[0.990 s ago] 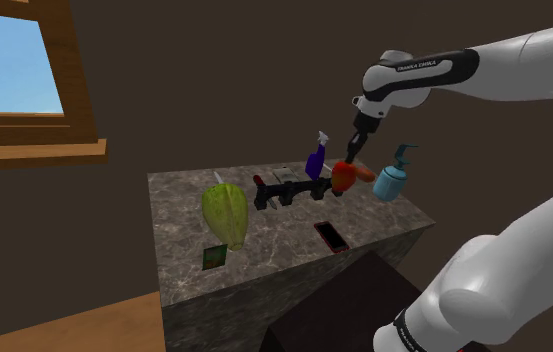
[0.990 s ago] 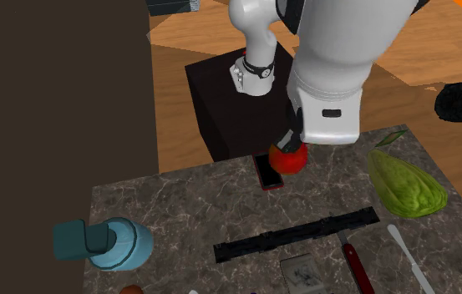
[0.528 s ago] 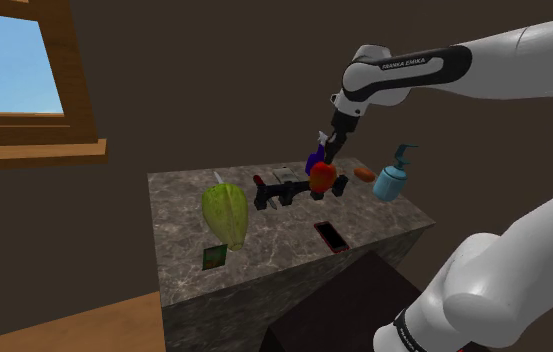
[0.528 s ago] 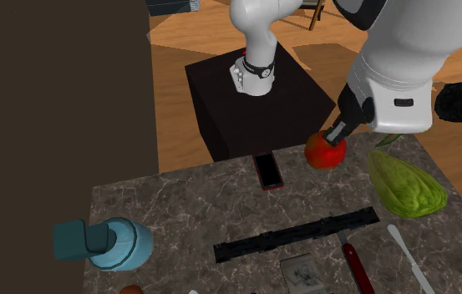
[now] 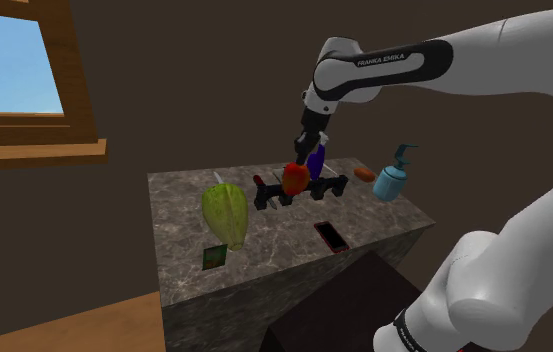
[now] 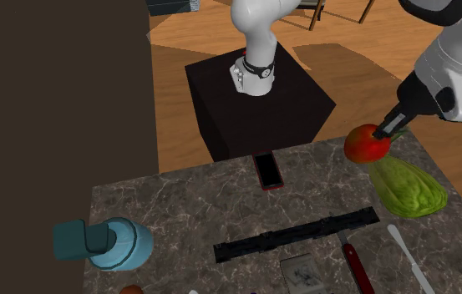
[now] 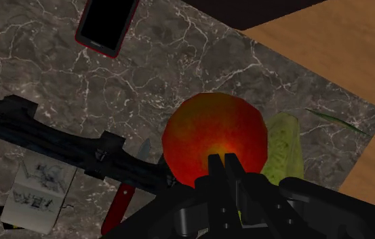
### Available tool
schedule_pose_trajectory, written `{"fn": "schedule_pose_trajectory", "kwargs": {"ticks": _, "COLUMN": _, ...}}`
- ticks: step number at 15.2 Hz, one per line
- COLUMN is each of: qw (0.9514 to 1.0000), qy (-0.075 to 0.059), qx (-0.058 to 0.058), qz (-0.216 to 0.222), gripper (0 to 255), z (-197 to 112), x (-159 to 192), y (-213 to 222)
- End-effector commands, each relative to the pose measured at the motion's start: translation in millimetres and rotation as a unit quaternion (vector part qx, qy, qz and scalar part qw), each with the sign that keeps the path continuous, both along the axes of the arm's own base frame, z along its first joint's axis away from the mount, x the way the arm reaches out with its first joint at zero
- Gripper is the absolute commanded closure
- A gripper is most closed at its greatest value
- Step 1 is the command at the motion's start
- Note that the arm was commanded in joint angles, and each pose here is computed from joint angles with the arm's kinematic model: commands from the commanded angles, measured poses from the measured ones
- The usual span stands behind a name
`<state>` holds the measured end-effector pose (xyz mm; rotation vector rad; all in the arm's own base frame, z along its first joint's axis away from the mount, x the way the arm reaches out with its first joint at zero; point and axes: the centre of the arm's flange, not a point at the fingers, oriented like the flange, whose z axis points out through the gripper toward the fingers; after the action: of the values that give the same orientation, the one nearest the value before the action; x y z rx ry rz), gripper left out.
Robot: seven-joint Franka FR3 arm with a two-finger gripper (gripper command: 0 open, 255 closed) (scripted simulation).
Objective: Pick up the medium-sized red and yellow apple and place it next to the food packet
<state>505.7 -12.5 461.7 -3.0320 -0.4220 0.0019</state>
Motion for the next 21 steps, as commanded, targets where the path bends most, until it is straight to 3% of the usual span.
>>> {"fn": "schedule_pose_trajectory", "kwargs": {"ticks": 1, "qw": 1.0000, "qy": 0.000, "qx": 0.000, "qz": -0.001, "gripper": 255, "z": 0, "x": 7, "y": 26}}
{"fn": "schedule_pose_trajectory", "kwargs": {"ticks": 21, "qw": 1.0000, "qy": 0.000, "qx": 0.000, "qz": -0.001, "gripper": 255, "z": 1, "x": 77, "y": 281}}
